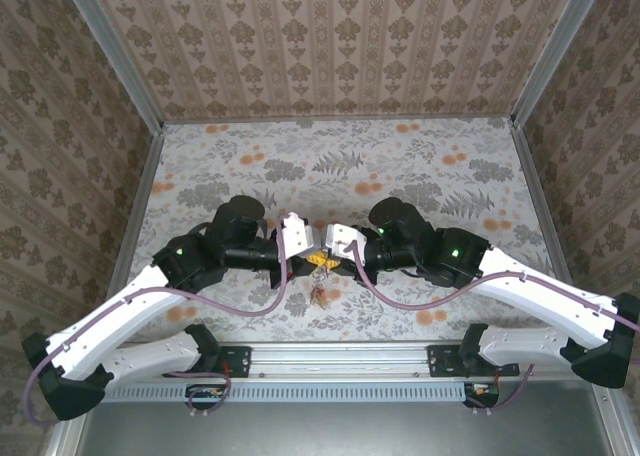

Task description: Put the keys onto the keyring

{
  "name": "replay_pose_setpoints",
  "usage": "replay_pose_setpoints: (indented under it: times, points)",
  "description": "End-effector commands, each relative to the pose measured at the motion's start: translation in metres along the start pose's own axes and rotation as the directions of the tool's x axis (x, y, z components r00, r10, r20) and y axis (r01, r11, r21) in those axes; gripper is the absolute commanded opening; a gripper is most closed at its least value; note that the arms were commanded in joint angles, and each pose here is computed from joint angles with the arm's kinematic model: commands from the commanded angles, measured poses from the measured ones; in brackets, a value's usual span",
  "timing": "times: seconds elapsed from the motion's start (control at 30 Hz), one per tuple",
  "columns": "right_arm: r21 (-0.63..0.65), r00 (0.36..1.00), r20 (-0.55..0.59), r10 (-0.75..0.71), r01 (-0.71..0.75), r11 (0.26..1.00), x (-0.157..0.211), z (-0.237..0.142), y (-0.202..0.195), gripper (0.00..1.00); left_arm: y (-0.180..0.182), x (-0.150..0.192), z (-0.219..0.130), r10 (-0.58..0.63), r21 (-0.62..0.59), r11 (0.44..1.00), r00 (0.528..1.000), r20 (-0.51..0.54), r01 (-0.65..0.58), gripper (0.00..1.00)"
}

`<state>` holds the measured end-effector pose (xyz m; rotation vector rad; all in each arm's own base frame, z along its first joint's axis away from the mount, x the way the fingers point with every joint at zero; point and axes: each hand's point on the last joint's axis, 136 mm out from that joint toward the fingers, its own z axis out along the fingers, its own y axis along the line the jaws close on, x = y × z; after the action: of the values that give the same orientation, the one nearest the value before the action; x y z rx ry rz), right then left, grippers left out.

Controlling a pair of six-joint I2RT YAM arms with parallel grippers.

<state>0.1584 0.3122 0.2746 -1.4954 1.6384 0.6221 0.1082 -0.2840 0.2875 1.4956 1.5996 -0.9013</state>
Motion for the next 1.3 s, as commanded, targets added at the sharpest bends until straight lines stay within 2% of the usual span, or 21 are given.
replay_pose_setpoints:
  times: [0.0,0.13,0.2,0.47,0.63,0.9,1.17,1.27]
  points:
    - [-0.01,0.99,0.134,-0.049,0.05,0.999,-0.034,-0.018,0.005,0.0,-0.014,-0.024,-0.014,0.064,0.034,0.997,0.991,0.116,-0.068,0.0]
    - [-0.07,0.976,0.209,-0.057,0.073,0.995,-0.038,-0.025,0.021,0.15,-0.026,-0.043,-0.029,0.091,0.063,0.992,0.963,0.255,-0.111,0.0]
    - [-0.087,0.972,0.228,-0.055,0.076,0.993,-0.039,-0.028,0.026,0.18,-0.03,-0.049,-0.035,0.09,0.079,0.99,0.949,0.301,-0.119,0.0]
    - [-0.08,0.97,0.237,-0.047,0.068,0.994,-0.04,-0.032,0.025,0.1,-0.035,-0.058,-0.045,0.084,0.094,0.987,0.923,0.376,-0.128,0.0]
    - [-0.076,0.967,0.251,-0.046,0.067,0.995,-0.042,-0.034,0.025,0.0,-0.035,-0.058,-0.044,0.079,0.098,0.987,0.921,0.382,-0.126,0.0]
    - [-0.102,0.978,0.207,-0.024,0.046,0.994,-0.039,-0.02,0.023,0.0,-0.037,-0.063,-0.048,0.082,0.108,0.984,0.905,0.417,-0.139,0.0]
    - [-0.084,0.975,0.22,-0.015,0.034,0.996,-0.045,-0.019,0.017,0.0,-0.037,-0.064,-0.051,0.076,0.114,0.984,0.897,0.435,-0.138,0.0]
    - [-0.07,0.976,0.219,-0.012,0.028,0.997,-0.045,-0.019,0.014,0.04,-0.036,-0.064,-0.052,0.078,0.106,0.985,0.895,0.44,-0.137,0.0]
